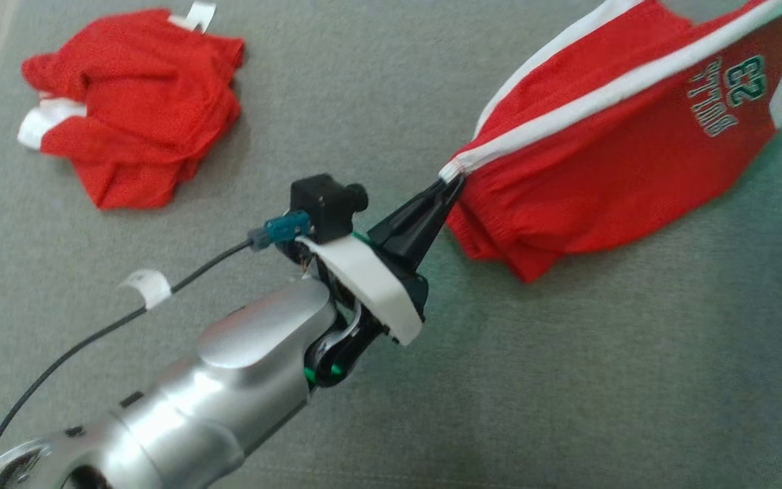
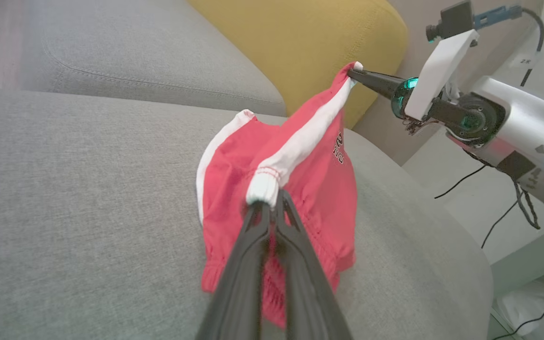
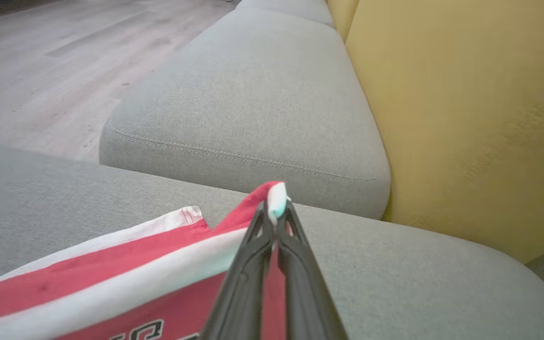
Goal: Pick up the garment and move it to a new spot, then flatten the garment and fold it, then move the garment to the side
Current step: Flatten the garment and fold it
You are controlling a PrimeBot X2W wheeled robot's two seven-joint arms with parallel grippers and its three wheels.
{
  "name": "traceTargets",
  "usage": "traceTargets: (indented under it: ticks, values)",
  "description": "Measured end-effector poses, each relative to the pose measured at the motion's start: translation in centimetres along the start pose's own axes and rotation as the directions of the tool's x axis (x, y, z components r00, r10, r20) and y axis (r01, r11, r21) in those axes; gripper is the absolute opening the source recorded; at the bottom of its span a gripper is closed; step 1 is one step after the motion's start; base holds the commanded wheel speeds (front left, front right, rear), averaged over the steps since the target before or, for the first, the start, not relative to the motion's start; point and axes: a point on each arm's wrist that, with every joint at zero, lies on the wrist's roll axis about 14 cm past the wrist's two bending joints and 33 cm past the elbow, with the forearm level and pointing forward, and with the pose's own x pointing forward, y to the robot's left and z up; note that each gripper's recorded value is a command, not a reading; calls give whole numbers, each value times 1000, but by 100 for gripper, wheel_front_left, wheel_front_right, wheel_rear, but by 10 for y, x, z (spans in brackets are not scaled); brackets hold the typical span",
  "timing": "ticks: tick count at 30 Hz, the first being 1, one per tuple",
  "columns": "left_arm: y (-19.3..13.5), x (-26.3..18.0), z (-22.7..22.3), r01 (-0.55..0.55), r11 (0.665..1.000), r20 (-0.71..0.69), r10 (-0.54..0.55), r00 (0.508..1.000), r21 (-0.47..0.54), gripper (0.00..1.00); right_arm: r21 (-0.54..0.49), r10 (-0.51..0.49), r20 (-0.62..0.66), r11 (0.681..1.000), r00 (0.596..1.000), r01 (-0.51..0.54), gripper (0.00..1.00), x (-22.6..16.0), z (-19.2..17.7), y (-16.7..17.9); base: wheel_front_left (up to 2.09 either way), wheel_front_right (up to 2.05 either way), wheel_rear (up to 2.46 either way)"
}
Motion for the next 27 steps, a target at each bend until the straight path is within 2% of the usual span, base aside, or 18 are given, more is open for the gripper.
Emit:
traceTargets:
  ticks: [5, 12, 19, 20, 21, 22, 23, 24, 27]
  values:
    - [19, 4, -9, -34, 999, -14, 33, 999, -20, 0, -56, 43, -41, 997, 998, -45, 0, 34, -15, 23, 0, 0, 0]
    - [36, 2, -21, -73, 996, -34, 71, 997, -44, 0, -64, 99, -74, 993, 992, -103, 0, 68, -30, 56, 0, 0, 0]
    - [43, 1, -23, -91, 995, -30, 89, 996, -45, 0, -59, 100, -96, 993, 990, -106, 0, 86, -41, 61, 0, 0, 0]
    - [45, 0, -23, -97, 994, -33, 96, 995, -42, 0, -62, 96, -97, 993, 991, -102, 66, 88, -41, 59, 0, 0, 0]
    - [48, 0, -24, -103, 994, -38, 101, 994, -38, 0, -62, 93, -93, 993, 991, -99, 100, 89, -42, 59, 0, 0, 0]
    - [49, -1, -24, -107, 994, -38, 106, 994, -36, 33, -56, 92, -99, 994, 991, -98, 100, 90, -44, 59, 0, 0, 0]
    - [51, -1, -24, -112, 993, -41, 111, 993, -35, 83, -50, 92, -101, 994, 991, -98, 100, 91, -44, 59, 0, 0, 0]
    - [52, -2, -25, -117, 993, -45, 116, 992, -33, 100, -54, 91, -96, 994, 991, -96, 100, 91, -43, 59, 0, 0, 0]
    - [56, -4, -29, -128, 992, -61, 127, 990, -12, 100, -39, 72, -62, 996, 995, -74, 100, 88, -38, 51, 0, 0, 0]
